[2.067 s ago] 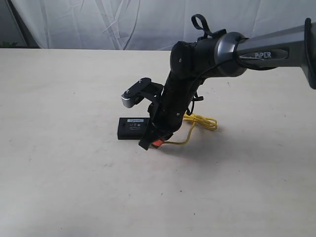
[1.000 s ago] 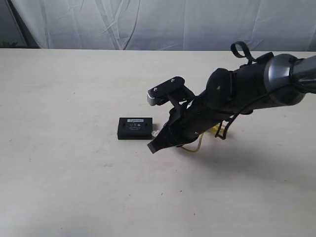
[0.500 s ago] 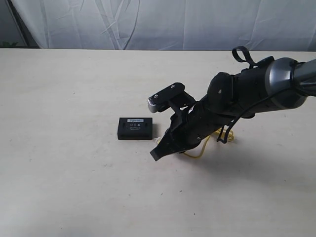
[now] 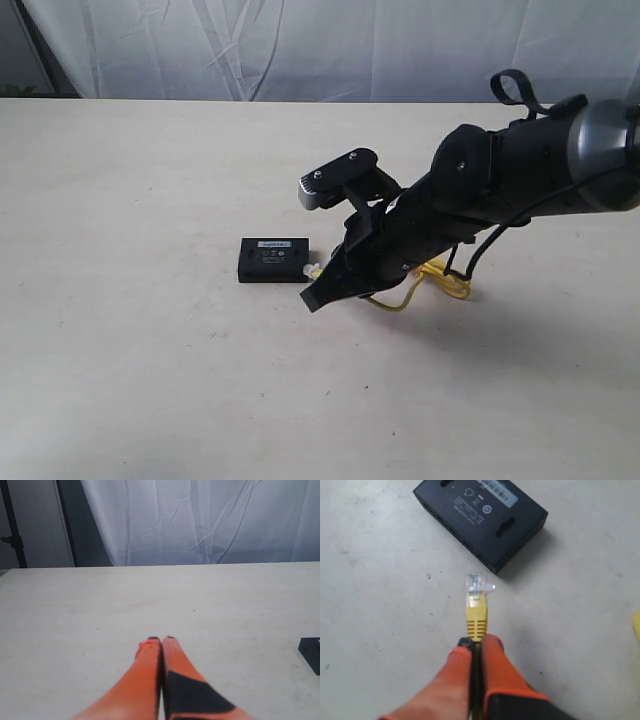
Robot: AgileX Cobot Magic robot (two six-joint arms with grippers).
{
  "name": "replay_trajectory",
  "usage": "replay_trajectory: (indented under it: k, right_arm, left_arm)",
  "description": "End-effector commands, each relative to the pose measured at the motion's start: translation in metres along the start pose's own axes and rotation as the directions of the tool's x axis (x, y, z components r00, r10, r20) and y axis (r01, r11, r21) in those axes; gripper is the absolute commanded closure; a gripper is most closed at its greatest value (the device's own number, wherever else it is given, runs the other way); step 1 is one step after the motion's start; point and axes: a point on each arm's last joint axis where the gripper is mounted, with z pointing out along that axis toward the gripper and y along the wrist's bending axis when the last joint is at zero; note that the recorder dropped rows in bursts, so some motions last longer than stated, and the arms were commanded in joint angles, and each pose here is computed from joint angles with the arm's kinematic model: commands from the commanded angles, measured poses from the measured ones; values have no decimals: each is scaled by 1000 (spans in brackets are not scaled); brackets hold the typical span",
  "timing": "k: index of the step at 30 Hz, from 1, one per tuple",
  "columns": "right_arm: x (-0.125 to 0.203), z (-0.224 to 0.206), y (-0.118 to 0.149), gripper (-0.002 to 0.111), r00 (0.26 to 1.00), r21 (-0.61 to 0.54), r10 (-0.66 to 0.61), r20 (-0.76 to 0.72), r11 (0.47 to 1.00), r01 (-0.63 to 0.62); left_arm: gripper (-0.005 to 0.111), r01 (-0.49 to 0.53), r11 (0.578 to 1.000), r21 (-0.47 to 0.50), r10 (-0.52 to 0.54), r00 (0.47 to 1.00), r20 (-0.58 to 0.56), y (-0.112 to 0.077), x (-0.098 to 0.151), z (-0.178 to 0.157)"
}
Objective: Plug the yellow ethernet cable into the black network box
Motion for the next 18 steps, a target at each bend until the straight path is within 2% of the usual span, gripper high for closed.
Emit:
replay_trajectory:
  k: [1, 9, 12, 14, 18]
  right_arm:
    - [1, -2, 0, 109, 1000, -2, 0, 1, 1000, 0]
    - [1, -2, 0, 109, 1000, -1, 0, 2, 1000, 0]
    - [0, -2, 0, 109, 1000, -2, 9, 8, 1000, -9]
    - [0, -2, 0, 109, 1000, -4, 15, 9, 1000, -15]
    - [0, -2, 0, 109, 1000, -4, 15, 9, 1000, -15]
  left_arm:
    - [107, -15, 1000, -6, 15, 1000, 10, 0, 0, 0]
    - [107, -30, 999, -10, 30, 999, 24, 1, -1, 0]
    - [107, -10, 1000, -6, 11, 991, 137, 0, -11, -1]
    - [107, 0, 1000, -5, 1, 952, 305, 0, -27, -4]
    - [107, 1, 1000, -6, 2, 894, 449, 0, -40, -10]
